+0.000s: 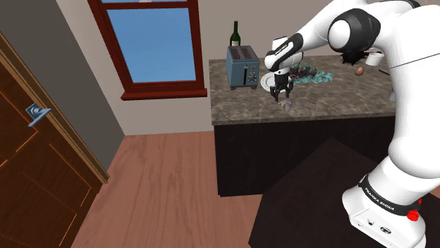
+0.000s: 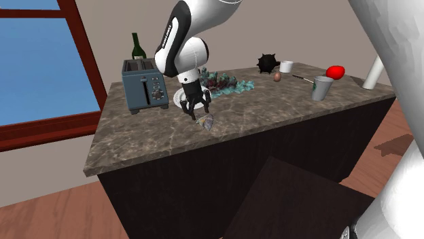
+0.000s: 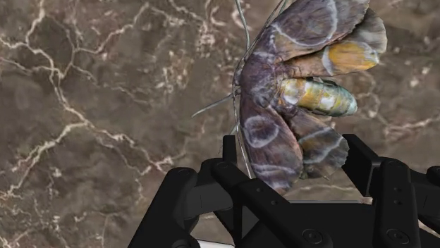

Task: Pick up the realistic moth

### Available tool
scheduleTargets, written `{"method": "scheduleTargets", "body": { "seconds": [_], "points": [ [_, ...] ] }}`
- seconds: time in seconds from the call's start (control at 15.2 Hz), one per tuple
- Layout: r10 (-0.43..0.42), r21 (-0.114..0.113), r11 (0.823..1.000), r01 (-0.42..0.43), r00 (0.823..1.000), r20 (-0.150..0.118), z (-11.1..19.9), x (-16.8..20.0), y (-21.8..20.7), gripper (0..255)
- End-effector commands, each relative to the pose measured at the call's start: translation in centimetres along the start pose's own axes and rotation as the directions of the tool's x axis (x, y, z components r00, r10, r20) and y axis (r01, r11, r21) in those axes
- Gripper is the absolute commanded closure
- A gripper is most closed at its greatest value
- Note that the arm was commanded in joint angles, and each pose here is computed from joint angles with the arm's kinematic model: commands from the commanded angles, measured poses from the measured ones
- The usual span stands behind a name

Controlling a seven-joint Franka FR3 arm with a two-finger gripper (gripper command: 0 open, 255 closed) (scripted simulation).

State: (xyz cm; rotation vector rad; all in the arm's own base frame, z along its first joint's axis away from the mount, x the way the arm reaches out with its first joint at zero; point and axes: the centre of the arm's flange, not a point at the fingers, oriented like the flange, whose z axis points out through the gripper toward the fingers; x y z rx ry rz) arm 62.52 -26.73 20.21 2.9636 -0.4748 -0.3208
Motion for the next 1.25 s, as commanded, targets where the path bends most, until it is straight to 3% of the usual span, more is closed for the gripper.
{"method": "scheduleTargets", "body": {
  "seconds": [0.0,1.19],
  "points": [
    [0.0,0.0,1.0,0.0,1.0,0.003,0.2,0.0,0.0,255],
    [0.0,0.0,1.0,0.0,1.0,0.003,-7.7,-1.6,1.2,255]
  ]
}}
